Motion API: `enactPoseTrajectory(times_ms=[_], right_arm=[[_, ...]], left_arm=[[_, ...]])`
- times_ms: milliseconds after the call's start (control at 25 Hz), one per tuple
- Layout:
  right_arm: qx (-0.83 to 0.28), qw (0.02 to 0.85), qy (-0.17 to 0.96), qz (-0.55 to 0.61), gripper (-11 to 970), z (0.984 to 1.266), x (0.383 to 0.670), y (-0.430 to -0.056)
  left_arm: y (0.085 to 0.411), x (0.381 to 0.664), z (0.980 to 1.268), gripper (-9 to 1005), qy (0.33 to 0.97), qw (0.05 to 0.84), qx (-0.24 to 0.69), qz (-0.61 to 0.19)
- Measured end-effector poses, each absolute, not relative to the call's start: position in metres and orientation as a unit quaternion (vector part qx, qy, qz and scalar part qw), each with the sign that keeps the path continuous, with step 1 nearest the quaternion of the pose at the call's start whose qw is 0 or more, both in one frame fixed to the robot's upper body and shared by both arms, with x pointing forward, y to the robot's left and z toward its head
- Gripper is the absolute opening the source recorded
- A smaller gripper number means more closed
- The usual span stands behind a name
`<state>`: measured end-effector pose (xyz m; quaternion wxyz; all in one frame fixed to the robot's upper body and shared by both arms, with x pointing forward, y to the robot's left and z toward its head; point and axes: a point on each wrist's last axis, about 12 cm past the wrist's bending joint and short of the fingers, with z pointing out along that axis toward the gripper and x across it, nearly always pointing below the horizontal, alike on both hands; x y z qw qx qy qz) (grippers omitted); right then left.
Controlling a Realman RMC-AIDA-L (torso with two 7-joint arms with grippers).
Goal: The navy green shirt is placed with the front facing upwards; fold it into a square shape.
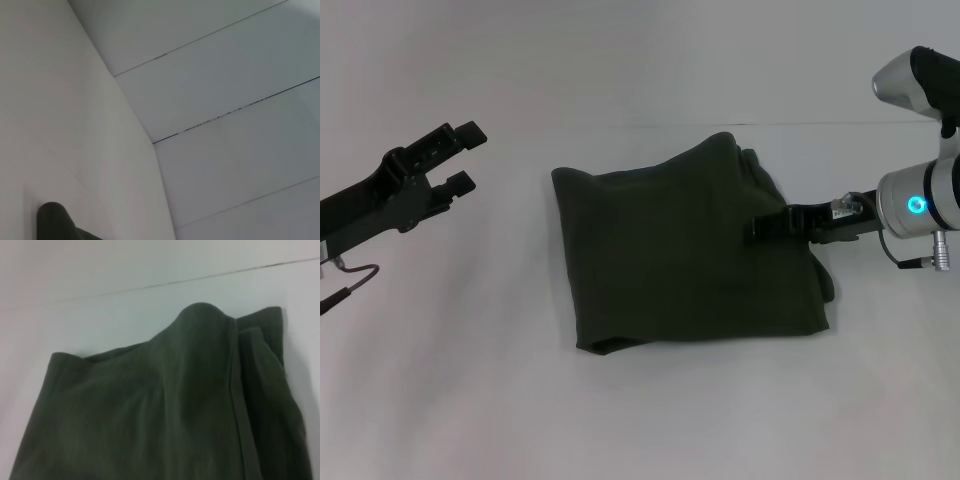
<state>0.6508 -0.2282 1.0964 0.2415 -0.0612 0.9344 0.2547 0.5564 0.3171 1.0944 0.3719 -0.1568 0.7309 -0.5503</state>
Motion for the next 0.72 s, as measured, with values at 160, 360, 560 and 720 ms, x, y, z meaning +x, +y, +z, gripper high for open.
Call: enactPoseTrajectory(times_ms=[160, 360, 560, 720], right_arm=[[-0.058, 0.244, 0.933, 0.259, 862, 1.0971, 0.6512, -0.2274], [-0.06, 0.243, 0.932, 0.26, 760, 1.0969, 0.6511, -0.2247], [-0.054, 0.241, 0.933, 0.261, 658, 1.0963, 0.6508, -0.225], [-0.049, 0.24, 0.934, 0.261, 515, 1.0955, 0.6501, -0.2273]], left_arm=[[0.3167, 0.5565, 1.094, 931, 0.731, 0.371, -0.157, -0.551], [0.3173, 0.5558, 1.0927, 931, 0.729, 0.372, -0.161, -0.552], [0.3175, 0.5556, 1.0926, 931, 0.729, 0.373, -0.16, -0.551], [0.3175, 0.5556, 1.0926, 931, 0.729, 0.373, -0.16, -0.551]])
